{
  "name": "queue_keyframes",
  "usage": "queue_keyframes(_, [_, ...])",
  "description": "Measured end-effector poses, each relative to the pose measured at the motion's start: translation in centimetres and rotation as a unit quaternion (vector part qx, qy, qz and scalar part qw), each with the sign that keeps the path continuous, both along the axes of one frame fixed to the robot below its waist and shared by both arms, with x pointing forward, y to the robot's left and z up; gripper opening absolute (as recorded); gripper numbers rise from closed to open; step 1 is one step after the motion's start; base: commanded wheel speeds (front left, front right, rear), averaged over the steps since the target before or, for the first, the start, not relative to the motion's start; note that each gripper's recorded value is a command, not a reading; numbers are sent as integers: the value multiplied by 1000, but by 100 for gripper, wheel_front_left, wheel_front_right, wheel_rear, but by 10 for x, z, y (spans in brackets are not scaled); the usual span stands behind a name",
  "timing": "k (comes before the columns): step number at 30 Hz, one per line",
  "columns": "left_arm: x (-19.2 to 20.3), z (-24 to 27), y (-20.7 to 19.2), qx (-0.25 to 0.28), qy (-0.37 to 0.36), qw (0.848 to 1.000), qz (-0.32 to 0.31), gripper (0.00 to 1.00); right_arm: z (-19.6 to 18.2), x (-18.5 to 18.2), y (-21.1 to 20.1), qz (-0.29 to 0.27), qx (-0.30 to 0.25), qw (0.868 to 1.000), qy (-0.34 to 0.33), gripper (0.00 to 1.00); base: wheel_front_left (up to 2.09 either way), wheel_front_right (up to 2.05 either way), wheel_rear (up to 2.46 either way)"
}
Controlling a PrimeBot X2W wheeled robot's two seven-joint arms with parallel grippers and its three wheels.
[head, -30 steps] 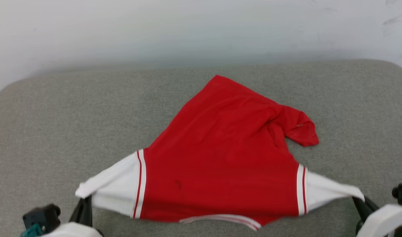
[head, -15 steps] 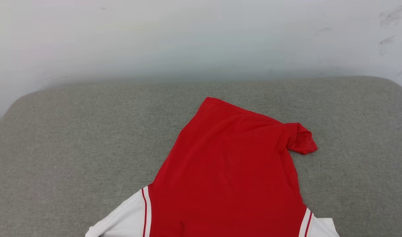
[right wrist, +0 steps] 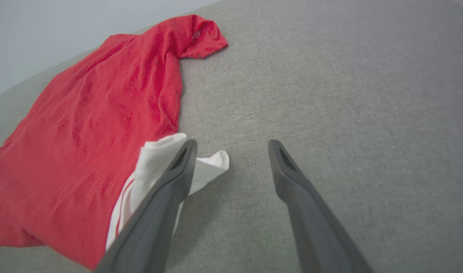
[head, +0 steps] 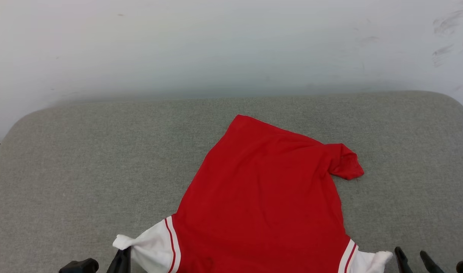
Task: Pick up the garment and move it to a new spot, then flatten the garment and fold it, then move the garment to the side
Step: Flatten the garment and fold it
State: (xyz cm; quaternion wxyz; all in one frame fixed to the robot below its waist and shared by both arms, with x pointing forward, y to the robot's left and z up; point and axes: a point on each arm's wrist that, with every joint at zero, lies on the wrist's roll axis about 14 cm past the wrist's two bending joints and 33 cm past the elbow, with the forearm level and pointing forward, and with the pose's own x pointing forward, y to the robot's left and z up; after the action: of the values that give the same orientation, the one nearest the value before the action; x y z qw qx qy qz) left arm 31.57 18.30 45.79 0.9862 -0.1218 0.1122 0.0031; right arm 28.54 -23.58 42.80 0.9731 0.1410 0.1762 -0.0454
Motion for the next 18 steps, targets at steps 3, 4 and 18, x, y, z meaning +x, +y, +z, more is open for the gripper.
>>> queue_keyframes(3, [3, 4, -2, 0, -9, 1000, -3, 0, 21, 9, -7, -12, -7, 999, -52, 100, 0, 0, 0])
queue_keyframes(4, [4, 6, -3, 1, -13, 1000, -4, 0, 27, 11, -10, -16, -10, 998, -64, 100, 0, 0, 0])
queue_keyframes(18, [33, 37, -22, 0, -69, 997, -25, 0, 31, 84, -54, -22, 3, 1000, -6, 100, 0, 0, 0])
